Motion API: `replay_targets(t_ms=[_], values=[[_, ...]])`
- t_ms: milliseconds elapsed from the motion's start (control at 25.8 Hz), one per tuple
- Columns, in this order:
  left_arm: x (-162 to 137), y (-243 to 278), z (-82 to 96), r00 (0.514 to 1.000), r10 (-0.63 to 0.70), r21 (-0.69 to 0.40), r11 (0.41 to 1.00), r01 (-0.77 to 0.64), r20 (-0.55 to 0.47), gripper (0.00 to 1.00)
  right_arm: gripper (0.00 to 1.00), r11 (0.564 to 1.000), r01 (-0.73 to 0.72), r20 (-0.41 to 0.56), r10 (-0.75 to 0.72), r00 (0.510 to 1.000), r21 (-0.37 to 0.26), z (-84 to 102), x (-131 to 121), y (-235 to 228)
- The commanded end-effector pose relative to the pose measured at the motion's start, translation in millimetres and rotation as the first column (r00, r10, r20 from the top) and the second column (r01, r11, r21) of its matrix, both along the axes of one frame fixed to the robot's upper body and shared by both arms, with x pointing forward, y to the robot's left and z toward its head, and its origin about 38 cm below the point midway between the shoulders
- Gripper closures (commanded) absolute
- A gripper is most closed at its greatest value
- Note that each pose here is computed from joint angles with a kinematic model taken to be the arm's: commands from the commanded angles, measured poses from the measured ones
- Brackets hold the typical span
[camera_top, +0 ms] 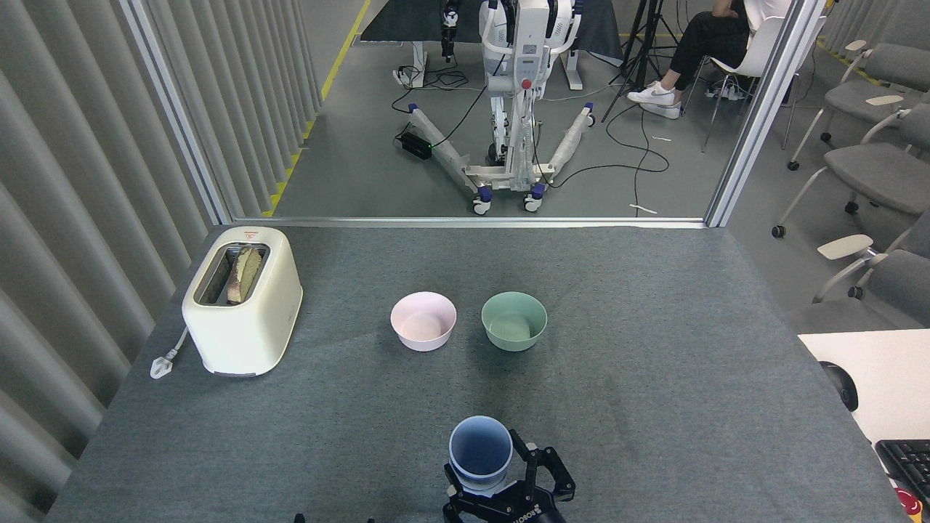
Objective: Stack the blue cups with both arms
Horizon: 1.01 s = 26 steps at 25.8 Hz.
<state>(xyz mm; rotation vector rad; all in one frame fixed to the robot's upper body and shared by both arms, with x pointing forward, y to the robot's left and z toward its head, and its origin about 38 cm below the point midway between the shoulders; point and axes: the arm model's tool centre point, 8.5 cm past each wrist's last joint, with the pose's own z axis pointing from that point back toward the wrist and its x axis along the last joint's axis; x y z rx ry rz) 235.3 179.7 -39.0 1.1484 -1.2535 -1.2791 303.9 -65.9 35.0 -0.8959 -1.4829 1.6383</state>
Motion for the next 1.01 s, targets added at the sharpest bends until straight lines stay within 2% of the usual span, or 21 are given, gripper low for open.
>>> replay_targets(t_ms=[0, 194, 349, 465, 542, 620, 697, 775, 852, 968], values=[[-0.9, 0.6, -0.5, 1.000, 0.001, 0.001, 1.000, -0.001, -0.002, 0.00, 0.02, 1.000, -0.003, 0.019, 0.003, 1.000, 0.012, 3.6, -1.5, -0.3], [-1.4, 0.6, -0.4, 1.000, 0.001, 0.001, 1.000, -0.001, -0.002, 0.00, 0.02, 0.998, -0.003, 0.133, -0.006, 0.991, 0.067, 25.6, 0.7, -1.6], [-1.2, 0.5, 0.1, 1.000, 0.001, 0.001, 1.000, -0.001, 0.000, 0.00, 0.02, 0.990, 0.009, 0.257, -0.046, 0.965, 0.142, 49.2, 2.9, -8.6], [-1.2, 0.5, 0.1, 1.000, 0.001, 0.001, 1.000, -0.001, 0.000, 0.00, 0.02, 0.966, 0.108, 0.242, -0.166, 0.956, 0.235, 50.3, 11.4, -45.1], [-1.8, 0.4, -0.4, 1.000, -0.001, 0.000, 1.000, 0.001, -0.004, 0.00, 0.02, 0.946, 0.208, 0.209, -0.262, 0.942, 0.250, 41.3, 14.9, -80.5], [-1.2, 0.4, -0.2, 1.000, 0.000, -0.001, 1.000, 0.000, -0.004, 0.00, 0.02, 0.922, 0.319, 0.151, -0.355, 0.923, 0.218, 18.1, 3.8, -119.5], [-0.6, 0.2, 0.0, 1.000, -0.002, -0.002, 1.000, 0.002, -0.004, 0.00, 0.02, 0.902, 0.399, 0.109, -0.419, 0.902, 0.164, -3.2, -17.6, -157.0], [1.4, 0.1, 1.0, 1.000, -0.002, -0.002, 1.000, 0.002, -0.001, 0.00, 0.01, 0.894, 0.432, 0.099, -0.443, 0.891, 0.116, -16.7, -40.6, -182.0], [2.7, -0.3, 1.8, 1.000, 0.000, -0.002, 1.000, 0.000, 0.002, 0.00, 0.01, 0.905, 0.418, 0.088, -0.424, 0.901, 0.084, -30.9, -66.9, -192.0], [3.6, 0.1, 2.7, 1.000, 0.000, -0.001, 1.000, 0.000, 0.006, 0.00, 0.01, 0.904, 0.421, 0.066, -0.425, 0.903, 0.072, -47.2, -83.1, -196.3]])
